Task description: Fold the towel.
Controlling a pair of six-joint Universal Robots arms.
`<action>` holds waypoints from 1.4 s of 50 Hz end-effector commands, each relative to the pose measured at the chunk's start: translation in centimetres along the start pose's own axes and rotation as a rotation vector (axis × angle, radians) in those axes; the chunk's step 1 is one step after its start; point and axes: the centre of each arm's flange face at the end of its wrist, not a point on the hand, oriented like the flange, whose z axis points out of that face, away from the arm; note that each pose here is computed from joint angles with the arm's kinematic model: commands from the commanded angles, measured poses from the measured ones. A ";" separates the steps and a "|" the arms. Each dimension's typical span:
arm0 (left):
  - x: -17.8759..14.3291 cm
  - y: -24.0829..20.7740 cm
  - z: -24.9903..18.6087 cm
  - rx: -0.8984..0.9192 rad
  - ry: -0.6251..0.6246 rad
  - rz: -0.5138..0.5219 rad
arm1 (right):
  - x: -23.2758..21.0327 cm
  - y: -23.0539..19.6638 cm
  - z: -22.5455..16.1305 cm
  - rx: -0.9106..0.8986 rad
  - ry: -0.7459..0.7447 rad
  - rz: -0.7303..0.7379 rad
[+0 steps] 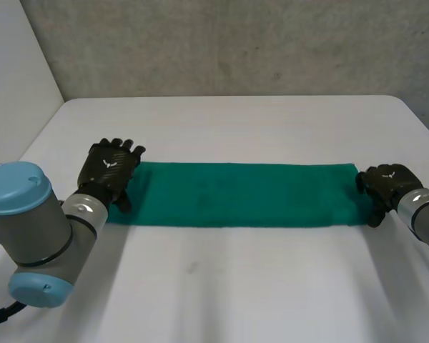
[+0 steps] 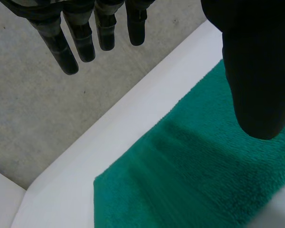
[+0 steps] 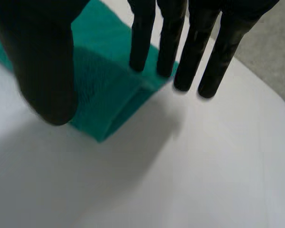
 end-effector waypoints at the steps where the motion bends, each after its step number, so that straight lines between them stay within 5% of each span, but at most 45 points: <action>1: -0.1 0.3 0.1 -0.008 -0.002 0.004 | 1.7 1.7 1.7 -0.047 0.045 0.024; 13: 0.0 0.3 -0.2 -0.012 0.000 0.004 | 11.6 1.1 -0.5 -0.022 0.309 0.014; 22: -0.1 0.3 -0.5 -0.014 -0.003 0.003 | 15.2 0.0 -0.7 -0.050 0.389 -0.223; 30: -0.3 0.0 -0.9 -0.023 -0.002 0.001 | 6.1 -8.2 -0.5 0.209 0.210 -0.283; 37: -0.5 -0.4 -1.0 -0.013 -0.007 0.002 | -7.5 -14.0 -4.1 0.487 -0.125 -0.396; 50: 0.0 -0.7 -1.2 -0.004 0.008 0.004 | -25.2 -11.5 -6.2 0.594 -0.534 -0.505; 61: 2.3 -2.4 -1.5 0.058 0.069 0.012 | -24.4 -10.3 -5.3 0.472 -0.438 -0.447; 64: 3.6 -3.7 -1.4 0.105 0.100 -0.004 | -20.2 -11.7 -6.0 0.419 -0.336 -0.301; 70: 7.3 -5.9 -0.5 0.175 0.190 -0.117 | -13.5 -7.5 -6.1 0.232 -0.249 -0.142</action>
